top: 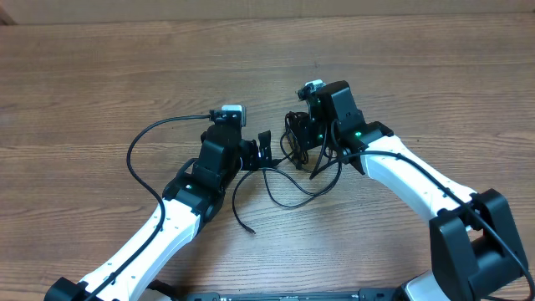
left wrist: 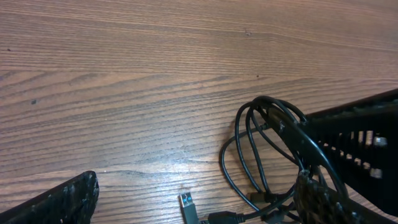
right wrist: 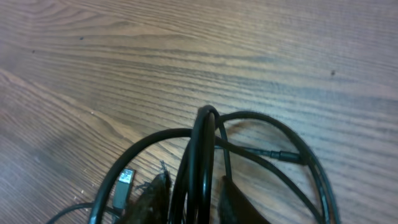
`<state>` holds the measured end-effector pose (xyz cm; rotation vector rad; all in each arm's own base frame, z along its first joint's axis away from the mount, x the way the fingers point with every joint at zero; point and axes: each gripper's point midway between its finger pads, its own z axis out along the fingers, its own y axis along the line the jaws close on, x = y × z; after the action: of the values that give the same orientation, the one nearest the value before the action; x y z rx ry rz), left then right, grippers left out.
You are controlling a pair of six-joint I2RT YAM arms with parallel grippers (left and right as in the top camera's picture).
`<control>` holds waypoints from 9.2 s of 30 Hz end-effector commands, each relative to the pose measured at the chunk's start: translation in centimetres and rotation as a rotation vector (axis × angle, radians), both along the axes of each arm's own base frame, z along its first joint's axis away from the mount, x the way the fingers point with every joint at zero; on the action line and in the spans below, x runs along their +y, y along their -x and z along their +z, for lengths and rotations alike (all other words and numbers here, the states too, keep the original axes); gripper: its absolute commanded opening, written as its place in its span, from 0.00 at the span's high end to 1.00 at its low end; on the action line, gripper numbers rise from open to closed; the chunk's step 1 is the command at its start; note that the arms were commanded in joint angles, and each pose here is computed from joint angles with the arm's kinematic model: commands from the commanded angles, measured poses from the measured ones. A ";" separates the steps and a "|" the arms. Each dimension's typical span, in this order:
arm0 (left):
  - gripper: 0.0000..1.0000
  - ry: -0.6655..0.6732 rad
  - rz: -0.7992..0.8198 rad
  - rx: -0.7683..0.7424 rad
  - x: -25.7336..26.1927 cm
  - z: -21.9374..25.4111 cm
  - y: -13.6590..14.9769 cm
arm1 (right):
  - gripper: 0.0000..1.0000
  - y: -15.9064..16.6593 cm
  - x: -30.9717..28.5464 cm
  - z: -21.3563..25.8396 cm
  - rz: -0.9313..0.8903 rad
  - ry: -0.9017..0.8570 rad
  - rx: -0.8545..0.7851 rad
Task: Untangle cables
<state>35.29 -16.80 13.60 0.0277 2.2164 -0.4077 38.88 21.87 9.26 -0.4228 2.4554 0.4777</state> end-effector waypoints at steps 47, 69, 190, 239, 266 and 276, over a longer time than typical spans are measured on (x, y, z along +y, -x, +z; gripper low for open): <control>0.01 0.007 0.010 -0.004 0.1 0.2 -0.3 | 0.96 -1.6 0.6 18.6 -0.003 -0.188 -0.345; 0.00 0.007 0.010 -0.004 0.1 0.2 -0.3 | 0.96 -0.7 1.6 20.9 -0.012 -0.335 -0.318; 0.00 0.119 0.130 0.150 0.6 -1.8 1.1 | 0.29 -4.5 7.9 -0.1 0.149 -0.189 -0.054; 0.00 0.119 0.130 0.150 0.6 -1.8 1.1 | 0.96 2.3 -6.2 3.1 0.074 0.075 0.195; 0.00 0.119 0.130 0.150 0.6 -1.8 1.1 | 0.14 8.1 -5.6 1.3 0.262 0.048 0.367; 0.00 0.119 0.130 0.150 0.6 -1.8 1.1 | 0.04 2.6 -4.7 2.9 0.243 0.051 0.113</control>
<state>33.95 -16.17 11.72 -0.2074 2.3217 -0.4746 35.59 17.31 11.24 -0.7414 2.5893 0.5949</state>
